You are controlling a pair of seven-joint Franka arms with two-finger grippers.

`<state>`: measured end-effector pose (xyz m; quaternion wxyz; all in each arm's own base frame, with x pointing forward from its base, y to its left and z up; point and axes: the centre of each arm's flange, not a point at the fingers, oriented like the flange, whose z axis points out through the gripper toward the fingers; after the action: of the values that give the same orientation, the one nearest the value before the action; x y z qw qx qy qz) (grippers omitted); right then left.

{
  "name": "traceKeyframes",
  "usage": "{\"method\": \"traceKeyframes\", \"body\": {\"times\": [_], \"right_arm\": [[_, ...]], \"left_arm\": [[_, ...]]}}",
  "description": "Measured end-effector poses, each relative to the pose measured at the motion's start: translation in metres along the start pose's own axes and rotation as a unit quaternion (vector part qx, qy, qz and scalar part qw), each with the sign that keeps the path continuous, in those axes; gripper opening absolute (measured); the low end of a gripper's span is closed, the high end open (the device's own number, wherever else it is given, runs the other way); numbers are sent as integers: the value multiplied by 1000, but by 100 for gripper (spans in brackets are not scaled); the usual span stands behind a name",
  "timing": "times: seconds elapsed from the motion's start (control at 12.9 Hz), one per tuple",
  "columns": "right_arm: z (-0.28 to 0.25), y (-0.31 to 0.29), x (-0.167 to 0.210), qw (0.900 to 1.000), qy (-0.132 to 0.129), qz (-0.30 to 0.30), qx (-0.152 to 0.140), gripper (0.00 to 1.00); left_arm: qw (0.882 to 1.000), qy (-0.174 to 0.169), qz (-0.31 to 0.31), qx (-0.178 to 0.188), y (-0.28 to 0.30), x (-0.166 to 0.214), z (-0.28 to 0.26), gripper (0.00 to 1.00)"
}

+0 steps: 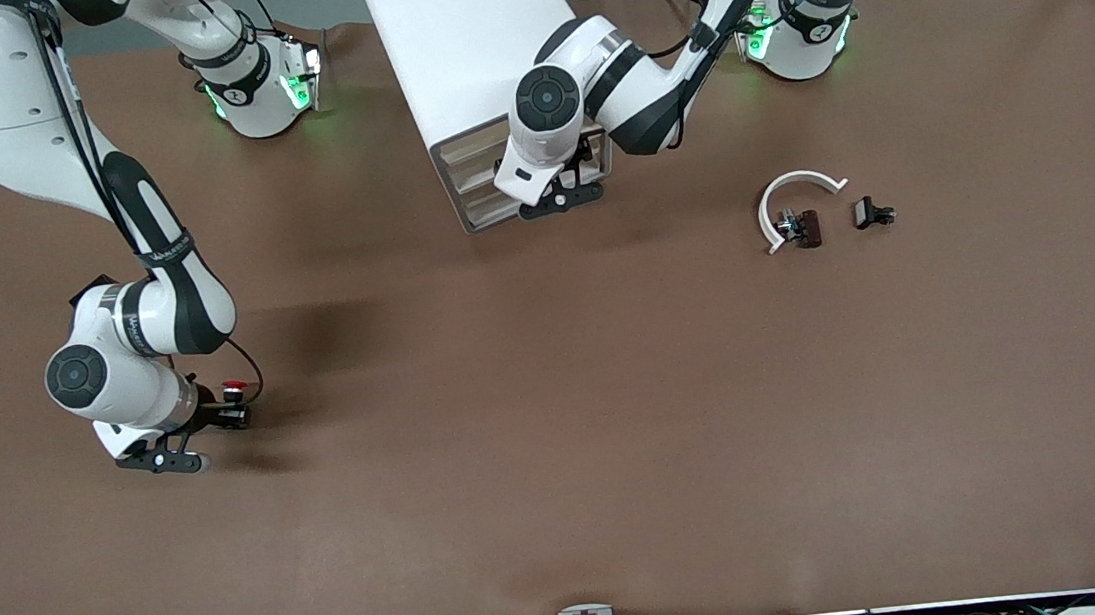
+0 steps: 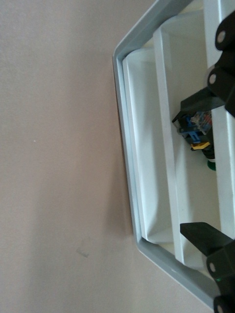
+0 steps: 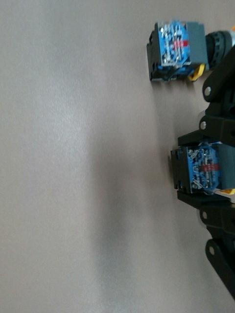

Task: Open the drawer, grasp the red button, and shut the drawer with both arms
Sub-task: 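Push the drawer shut with the left gripper while the right gripper lowers the button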

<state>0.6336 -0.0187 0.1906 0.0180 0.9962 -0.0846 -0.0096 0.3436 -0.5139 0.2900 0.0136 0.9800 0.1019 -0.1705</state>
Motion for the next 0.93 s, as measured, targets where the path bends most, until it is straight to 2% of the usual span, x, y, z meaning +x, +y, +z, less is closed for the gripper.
{"method": "traceKeyframes", "body": {"times": [0.46,0.62,0.69,0.93], "right_arm": [[2,11,-1,1000,-4,8,-1,42],[4,16,-3,1000,-6,12,-1,42],[5,17,-3,1000,-7,12,-1,47],[3,15,-3,1000,-6,11,0,79]], "left_arm": [[999,-5,-41,1,2,-7,2,100],[998,-2,-55,-9,1,5,-8,100],[997,0,-69,-20,-4,22,-22,100],[990,-1,-131,-54,-40,101,-87,100]]}}
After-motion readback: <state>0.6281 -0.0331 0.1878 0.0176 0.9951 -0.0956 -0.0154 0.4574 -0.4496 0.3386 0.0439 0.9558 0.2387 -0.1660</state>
